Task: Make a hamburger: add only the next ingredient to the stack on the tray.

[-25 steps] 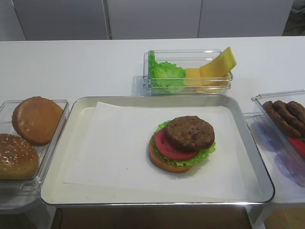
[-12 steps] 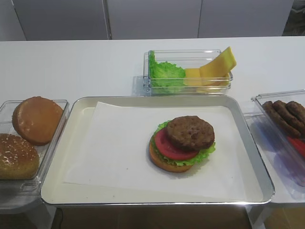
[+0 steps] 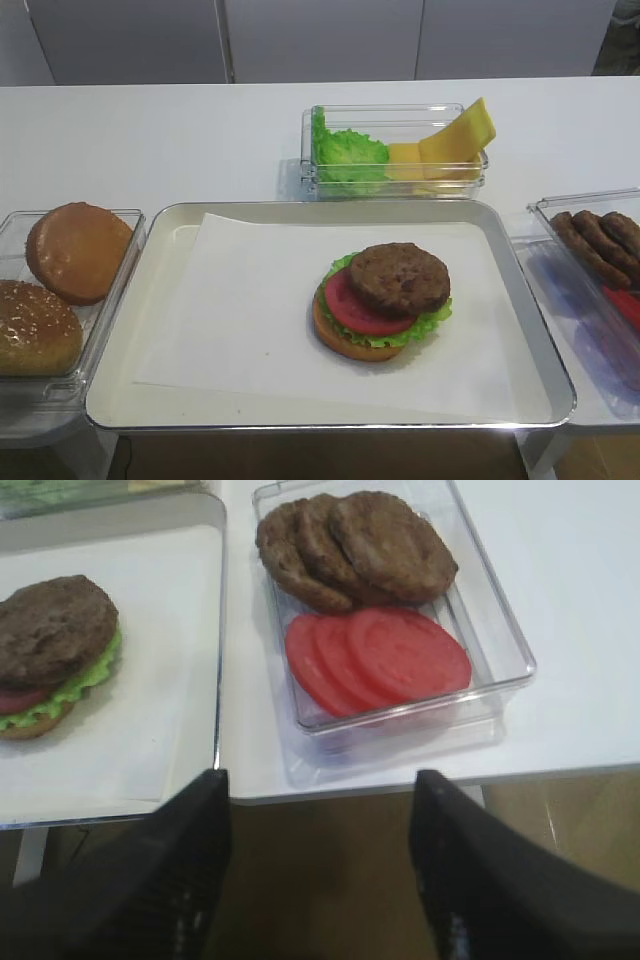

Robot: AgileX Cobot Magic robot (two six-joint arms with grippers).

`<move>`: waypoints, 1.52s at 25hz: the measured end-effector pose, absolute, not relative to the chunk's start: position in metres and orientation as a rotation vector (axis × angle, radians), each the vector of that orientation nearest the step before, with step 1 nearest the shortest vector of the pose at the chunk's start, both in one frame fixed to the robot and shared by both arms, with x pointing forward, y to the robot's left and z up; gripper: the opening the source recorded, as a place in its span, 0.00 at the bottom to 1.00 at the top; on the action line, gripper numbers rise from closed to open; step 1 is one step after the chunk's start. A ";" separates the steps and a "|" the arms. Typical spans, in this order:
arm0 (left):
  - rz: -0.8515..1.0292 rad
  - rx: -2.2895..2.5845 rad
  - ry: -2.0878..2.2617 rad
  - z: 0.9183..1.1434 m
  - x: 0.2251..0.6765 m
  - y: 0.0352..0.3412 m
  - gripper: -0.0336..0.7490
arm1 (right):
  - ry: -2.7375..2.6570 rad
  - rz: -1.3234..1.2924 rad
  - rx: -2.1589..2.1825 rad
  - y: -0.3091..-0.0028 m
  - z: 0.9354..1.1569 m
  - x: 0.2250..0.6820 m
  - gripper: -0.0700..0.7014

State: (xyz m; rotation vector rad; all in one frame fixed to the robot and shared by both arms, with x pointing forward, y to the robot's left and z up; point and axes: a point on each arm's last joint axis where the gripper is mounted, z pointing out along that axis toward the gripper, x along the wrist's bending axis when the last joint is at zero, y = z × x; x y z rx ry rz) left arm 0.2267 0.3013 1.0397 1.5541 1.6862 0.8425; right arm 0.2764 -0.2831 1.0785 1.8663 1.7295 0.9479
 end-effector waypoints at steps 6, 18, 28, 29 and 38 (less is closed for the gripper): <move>0.842 1.554 1.686 1.040 0.227 0.301 0.59 | 1.706 1.001 1.752 -0.279 1.076 0.239 0.67; 0.842 1.554 1.686 1.040 0.227 0.301 0.59 | 1.714 0.960 1.611 -0.279 1.052 0.214 0.66; 0.842 1.554 1.686 1.040 0.227 0.301 0.59 | 1.608 0.924 1.606 -0.288 1.042 0.230 0.66; 0.842 1.554 1.686 1.040 0.227 0.301 0.59 | 1.605 0.925 1.610 -0.288 1.042 0.230 0.66; 0.842 1.554 1.686 1.040 0.227 0.301 0.59 | 1.597 0.928 1.612 -0.288 1.042 0.230 0.66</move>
